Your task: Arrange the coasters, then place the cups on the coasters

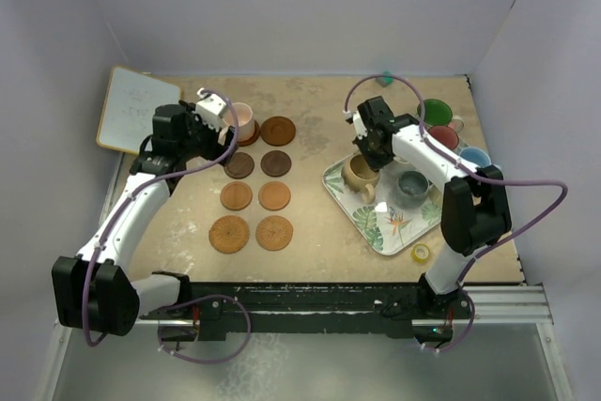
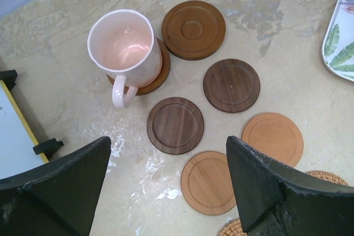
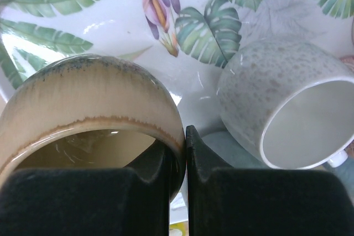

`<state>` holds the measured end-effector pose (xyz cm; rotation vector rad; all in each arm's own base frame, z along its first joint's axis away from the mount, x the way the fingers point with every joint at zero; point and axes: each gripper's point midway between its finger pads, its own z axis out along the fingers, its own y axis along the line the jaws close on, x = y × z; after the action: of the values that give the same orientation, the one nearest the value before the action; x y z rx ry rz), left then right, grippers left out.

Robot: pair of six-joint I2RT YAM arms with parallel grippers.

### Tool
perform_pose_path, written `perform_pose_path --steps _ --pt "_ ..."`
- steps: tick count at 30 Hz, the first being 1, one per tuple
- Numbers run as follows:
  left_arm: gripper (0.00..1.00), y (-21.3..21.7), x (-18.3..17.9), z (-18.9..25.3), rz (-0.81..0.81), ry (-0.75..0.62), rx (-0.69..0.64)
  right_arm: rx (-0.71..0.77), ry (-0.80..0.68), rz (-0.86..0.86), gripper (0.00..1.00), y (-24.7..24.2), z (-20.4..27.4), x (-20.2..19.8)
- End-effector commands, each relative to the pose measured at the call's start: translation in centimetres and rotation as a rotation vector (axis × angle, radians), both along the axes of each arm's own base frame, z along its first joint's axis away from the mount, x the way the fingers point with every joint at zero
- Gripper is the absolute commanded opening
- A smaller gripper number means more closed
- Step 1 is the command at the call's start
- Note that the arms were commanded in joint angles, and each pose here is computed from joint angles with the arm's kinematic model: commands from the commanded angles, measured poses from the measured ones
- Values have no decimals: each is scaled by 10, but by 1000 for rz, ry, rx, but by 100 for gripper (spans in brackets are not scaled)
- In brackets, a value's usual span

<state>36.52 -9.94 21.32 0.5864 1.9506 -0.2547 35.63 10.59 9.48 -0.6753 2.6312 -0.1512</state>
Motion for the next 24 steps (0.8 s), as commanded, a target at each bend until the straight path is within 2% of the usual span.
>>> perform_pose_path --steps 1,17,24 --pt "81 1 -1 9 -6 -52 11 -11 -95 -23 0 -5 25 6" --pt "81 -1 -7 8 -21 -61 10 -131 -49 -3 0 -16 11 5" --pt "81 1 -7 3 -18 -55 17 -138 -54 -1 2 -8 4 11"
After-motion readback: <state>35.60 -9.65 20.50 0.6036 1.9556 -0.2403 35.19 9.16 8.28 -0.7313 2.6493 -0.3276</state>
